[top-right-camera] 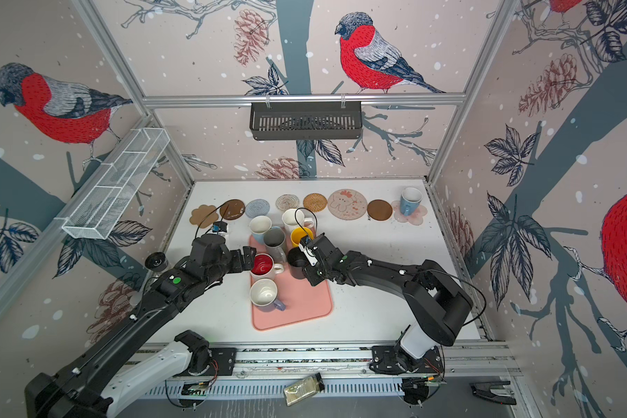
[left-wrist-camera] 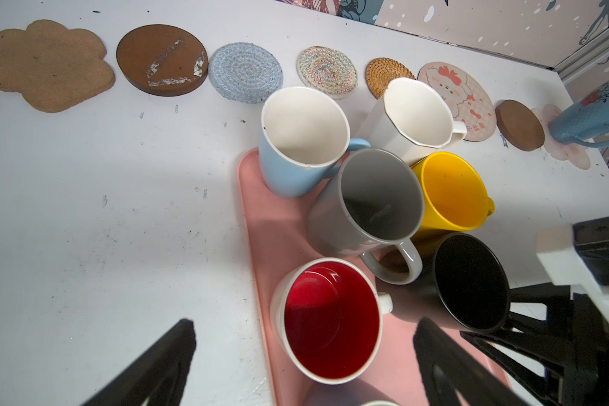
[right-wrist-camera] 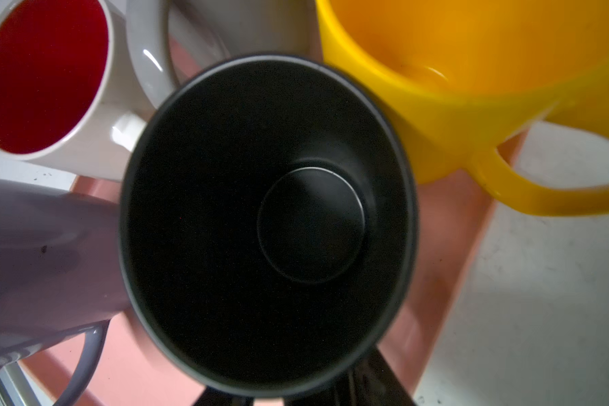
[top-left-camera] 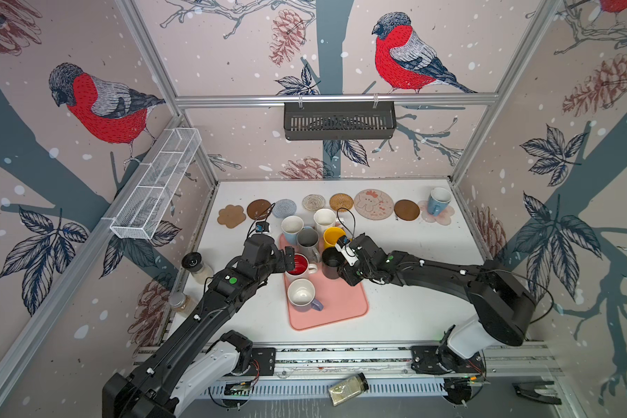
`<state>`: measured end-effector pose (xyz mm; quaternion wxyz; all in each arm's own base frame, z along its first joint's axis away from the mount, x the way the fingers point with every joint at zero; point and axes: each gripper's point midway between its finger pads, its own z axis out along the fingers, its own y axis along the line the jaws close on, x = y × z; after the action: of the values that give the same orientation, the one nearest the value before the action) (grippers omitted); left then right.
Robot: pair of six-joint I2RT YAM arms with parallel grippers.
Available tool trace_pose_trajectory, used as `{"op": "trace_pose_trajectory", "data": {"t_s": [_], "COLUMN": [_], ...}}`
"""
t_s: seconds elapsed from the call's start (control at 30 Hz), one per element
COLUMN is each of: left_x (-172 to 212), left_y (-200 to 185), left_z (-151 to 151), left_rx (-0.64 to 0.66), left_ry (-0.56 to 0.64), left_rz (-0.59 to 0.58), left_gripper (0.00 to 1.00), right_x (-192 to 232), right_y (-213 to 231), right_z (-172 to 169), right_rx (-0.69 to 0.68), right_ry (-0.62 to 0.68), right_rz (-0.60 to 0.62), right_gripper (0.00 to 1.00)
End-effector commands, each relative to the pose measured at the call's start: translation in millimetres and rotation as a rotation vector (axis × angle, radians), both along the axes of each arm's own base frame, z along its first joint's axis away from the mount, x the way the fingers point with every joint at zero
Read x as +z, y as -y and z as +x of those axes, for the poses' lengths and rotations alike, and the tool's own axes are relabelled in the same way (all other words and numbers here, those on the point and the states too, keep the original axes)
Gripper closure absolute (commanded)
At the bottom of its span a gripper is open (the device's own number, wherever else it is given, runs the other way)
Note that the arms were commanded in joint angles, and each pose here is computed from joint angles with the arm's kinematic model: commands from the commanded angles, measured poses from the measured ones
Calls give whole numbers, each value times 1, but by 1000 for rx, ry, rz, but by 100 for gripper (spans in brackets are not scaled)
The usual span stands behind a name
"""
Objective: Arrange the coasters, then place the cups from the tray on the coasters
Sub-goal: 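Lower the right gripper onto the black mug rim and close it, then carry the black mug to the dark brown coaster while the left gripper advances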
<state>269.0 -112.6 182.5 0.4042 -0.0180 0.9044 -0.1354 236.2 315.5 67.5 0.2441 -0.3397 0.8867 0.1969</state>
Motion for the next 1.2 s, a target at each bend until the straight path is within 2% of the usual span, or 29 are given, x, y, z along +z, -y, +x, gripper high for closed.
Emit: {"op": "trace_pose_trajectory", "data": {"t_s": [0.0,0.23,0.43,0.83,0.97,1.17], "left_x": [2,2,3,5,10,26], "left_y": [0,-1,-1,2,8,22], "left_z": [1,1,1,0,-2,2], "left_rx": [-8,-7,-5,-23,-45,-73], "left_ry": [13,14,17,24,22,24], "left_rz": [1,-2,-3,-17,-35,-39], "left_gripper": [3,3,3,3,3,3], "right_x": [-1,4,10,46,70,110], "right_y": [1,-2,-5,-14,-9,11], "right_z": [3,-1,-5,-26,-29,-19], "right_rx": [-11,-8,-2,36,0,-116], "right_ry": [10,22,28,56,80,131], "right_rz": [-20,-29,-24,28,75,122], "right_gripper": [68,81,86,89,94,96]}}
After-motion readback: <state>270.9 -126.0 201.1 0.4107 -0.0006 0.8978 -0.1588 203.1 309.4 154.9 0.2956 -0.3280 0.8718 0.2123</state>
